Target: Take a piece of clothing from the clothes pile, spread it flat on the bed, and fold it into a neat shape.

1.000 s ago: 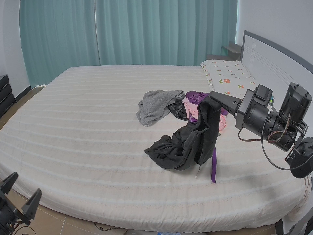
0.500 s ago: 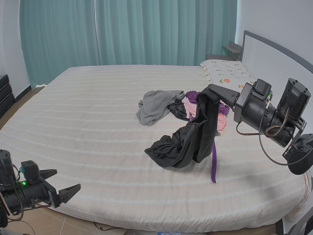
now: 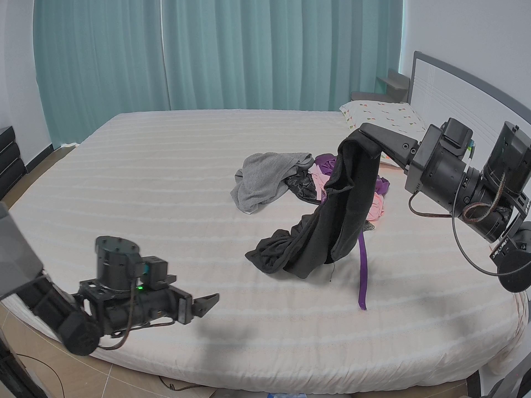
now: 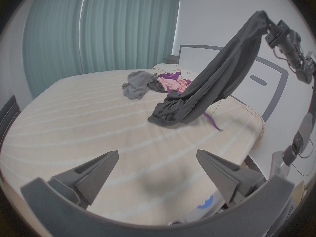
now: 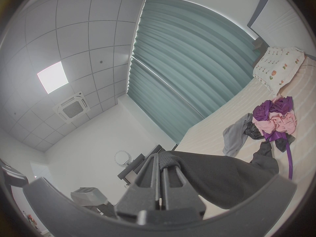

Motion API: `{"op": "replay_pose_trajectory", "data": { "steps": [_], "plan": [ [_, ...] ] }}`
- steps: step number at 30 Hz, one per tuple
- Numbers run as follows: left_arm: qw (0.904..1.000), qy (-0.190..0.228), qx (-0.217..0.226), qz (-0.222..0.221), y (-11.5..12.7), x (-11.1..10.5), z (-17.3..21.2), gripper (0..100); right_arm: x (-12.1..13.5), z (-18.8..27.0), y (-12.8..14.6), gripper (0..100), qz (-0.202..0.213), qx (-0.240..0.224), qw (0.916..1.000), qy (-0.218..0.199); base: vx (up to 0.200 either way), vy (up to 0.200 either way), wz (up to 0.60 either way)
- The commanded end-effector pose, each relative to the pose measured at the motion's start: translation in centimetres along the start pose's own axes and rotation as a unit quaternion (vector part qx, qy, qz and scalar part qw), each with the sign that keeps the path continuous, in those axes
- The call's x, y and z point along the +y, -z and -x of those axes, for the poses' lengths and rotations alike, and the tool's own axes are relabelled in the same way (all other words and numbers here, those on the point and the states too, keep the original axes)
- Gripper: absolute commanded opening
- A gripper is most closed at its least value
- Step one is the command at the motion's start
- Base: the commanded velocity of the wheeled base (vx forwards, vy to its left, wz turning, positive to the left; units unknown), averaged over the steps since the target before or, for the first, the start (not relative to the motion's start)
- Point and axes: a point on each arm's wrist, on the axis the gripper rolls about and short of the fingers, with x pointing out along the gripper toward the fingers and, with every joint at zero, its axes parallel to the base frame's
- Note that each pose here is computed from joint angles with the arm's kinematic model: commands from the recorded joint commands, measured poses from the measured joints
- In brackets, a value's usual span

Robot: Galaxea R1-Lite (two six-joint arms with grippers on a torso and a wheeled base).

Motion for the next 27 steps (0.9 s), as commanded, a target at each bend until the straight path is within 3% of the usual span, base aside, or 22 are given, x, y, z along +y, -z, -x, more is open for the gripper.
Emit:
{"op": "replay_pose_trajectory", "data": {
  "steps": [1,14,21,27],
  "plan": [
    [0.9996,0.024,0.006,-0.012,0.6,-3.9,-9.4,100,1.8,0.6,-0.8,0,0.011,-0.014,0.9995,-0.027,0.000,0.000,0.00],
    [0.9991,0.030,-0.026,-0.012,0.3,-4.9,-17.4,100,2.7,0.2,-1.0,0,0.012,-0.019,0.9988,-0.044,0.000,0.000,0.00],
    [0.9985,0.020,-0.050,-0.011,-0.3,-5.1,-19.8,100,2.9,0.1,-0.9,0,0.012,-0.030,0.9987,-0.040,0.000,0.000,0.00],
    [0.9987,0.020,-0.046,-0.011,0.6,-5.1,-21.4,100,3.0,0.1,-1.2,0,0.014,-0.035,0.9984,-0.042,0.000,0.000,0.00]
  ]
}}
